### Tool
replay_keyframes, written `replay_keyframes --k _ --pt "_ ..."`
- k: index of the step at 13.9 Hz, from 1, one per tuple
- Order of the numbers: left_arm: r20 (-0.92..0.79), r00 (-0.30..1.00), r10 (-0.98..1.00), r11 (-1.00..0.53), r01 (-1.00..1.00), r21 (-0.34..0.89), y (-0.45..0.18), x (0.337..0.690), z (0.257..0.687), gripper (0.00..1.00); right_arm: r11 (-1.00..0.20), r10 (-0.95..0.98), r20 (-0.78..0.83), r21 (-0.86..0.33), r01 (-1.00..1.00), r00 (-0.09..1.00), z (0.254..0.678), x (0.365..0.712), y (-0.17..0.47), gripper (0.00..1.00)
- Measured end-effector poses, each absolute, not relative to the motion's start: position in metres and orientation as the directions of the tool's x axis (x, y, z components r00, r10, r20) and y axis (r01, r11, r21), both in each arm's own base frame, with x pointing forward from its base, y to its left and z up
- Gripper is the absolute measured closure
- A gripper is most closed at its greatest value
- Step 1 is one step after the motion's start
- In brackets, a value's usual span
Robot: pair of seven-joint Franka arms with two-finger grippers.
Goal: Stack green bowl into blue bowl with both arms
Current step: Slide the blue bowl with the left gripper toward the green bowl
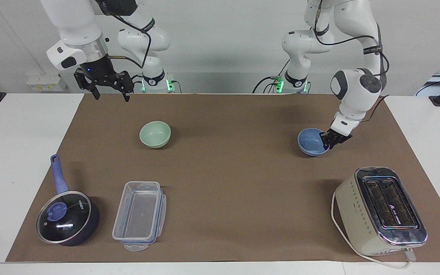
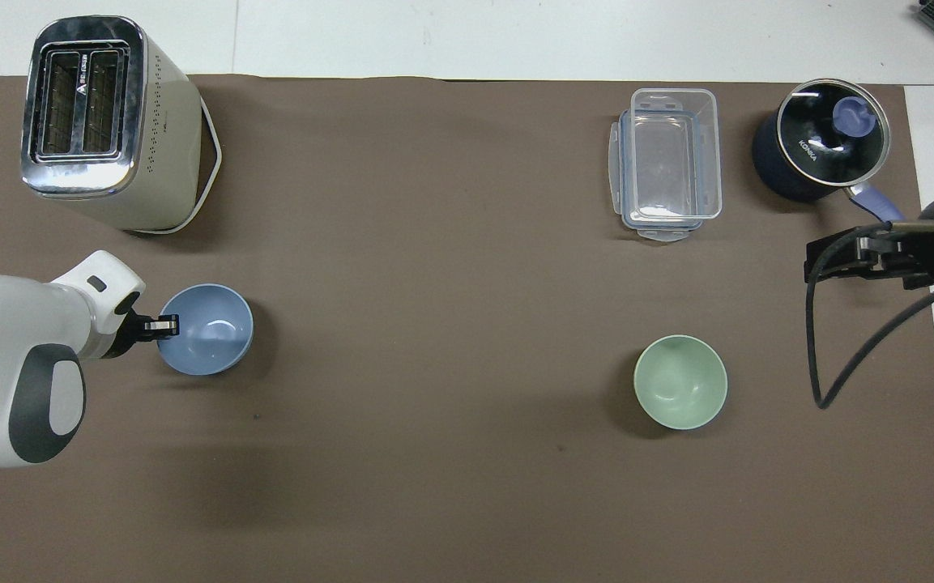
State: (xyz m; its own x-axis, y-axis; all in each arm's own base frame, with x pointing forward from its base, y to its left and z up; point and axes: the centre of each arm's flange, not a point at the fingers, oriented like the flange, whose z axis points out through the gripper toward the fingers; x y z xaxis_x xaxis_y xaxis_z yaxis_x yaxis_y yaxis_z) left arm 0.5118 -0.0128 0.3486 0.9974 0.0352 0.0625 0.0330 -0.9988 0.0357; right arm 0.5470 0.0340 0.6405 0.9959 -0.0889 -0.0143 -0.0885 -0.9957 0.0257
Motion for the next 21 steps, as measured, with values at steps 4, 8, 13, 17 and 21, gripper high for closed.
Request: replay_keyframes --k 4,8,13,17,21 --pt "0.035 0.999 0.032 -0.999 0.030 0.040 -0.013 0.526 0.397 0.95 -0.996 -0.089 -0.015 0.026 -0.089 0.996 0.640 0.547 0.034 0.00" --pt "0.033 0.999 0.012 -0.999 0.010 0.043 -0.022 0.528 0.440 0.95 -0.996 -0.089 -0.014 0.026 -0.089 0.996 0.641 0.547 0.034 0.00" --pt "0.024 1.000 -0.002 -0.999 -0.003 0.047 -0.107 0.518 0.441 0.95 -0.996 -0.089 -0.014 0.026 -0.089 0.996 0.641 0.547 0.034 0.00" --pt "0.031 0.999 0.009 -0.999 0.007 0.054 -0.174 0.500 0.442 0.95 -0.996 -0.089 -0.014 0.026 -0.089 0.996 0.641 0.547 0.034 0.00" --pt "0.072 0.997 0.022 -0.997 0.016 0.081 -0.241 0.474 0.435 0.95 -0.996 -0.089 -0.014 0.026 -0.089 0.996 0.641 0.547 0.034 0.00"
